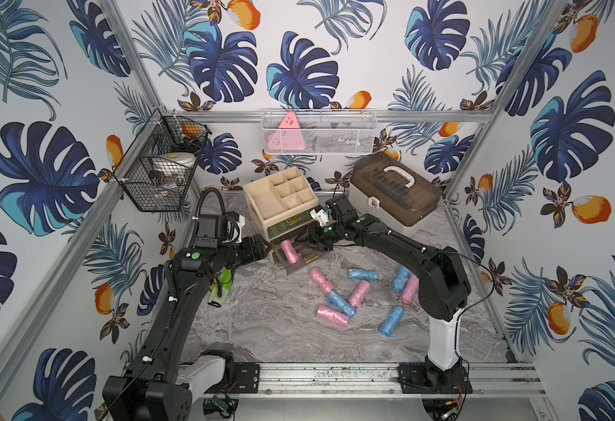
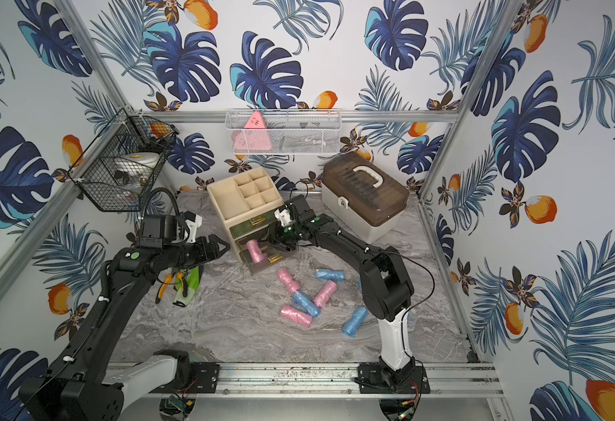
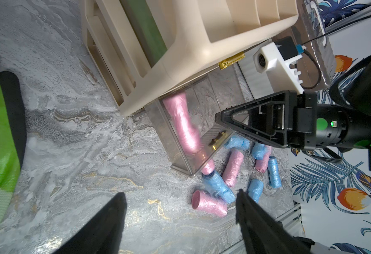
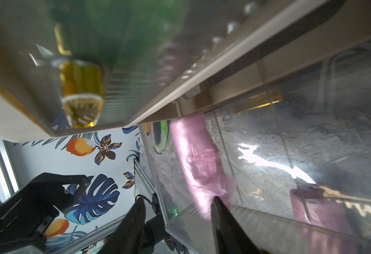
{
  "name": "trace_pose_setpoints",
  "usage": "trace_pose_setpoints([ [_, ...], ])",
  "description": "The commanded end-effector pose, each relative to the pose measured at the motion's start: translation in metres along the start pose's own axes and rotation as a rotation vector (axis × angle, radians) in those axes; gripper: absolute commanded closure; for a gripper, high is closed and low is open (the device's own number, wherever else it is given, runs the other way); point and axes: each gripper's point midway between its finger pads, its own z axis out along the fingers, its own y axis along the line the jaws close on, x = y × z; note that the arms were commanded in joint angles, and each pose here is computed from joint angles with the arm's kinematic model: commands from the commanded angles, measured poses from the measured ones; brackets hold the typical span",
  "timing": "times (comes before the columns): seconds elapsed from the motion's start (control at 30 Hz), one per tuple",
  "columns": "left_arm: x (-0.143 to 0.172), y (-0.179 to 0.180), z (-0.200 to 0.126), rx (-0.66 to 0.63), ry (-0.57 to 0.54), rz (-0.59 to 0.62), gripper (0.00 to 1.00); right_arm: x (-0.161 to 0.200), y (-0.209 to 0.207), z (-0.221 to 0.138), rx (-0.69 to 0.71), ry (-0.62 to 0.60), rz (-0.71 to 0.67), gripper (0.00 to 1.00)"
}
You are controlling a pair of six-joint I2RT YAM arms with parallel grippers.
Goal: Sort the rolls of trash bags by color and place them into the drawer
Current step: Place the roll of trash bags in the drawer, then pick up the roll of trash bags from the center of the board.
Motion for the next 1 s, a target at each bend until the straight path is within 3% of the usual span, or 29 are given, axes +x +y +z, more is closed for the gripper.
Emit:
trace_pose_setpoints([
  [0.0, -0.003, -0.003, -0.002, 0.007, -0.006, 0.013, 0.18, -0.002, 0.008, -0.006, -0.011, -0.013, -0.025, 0.47],
  [0.23, -0.003, -0.003, -0.004, 0.003, -0.008, 0.015, 0.18, 0.005, 0.007, -0.03, 0.064, -0.041, -0.107, 0.47],
  [0.53, -0.005, -0.004, -0.006, 0.007, -0.012, 0.018, 0.18, 0.028, -0.038, -0.086, 0.353, -0.095, -0.218, 0.47],
  [0.97, -0.002, -0.002, -0.001, 0.009, -0.007, 0.014, 0.18, 0.091, -0.126, -0.12, 0.567, -0.065, -0.076, 0.51],
])
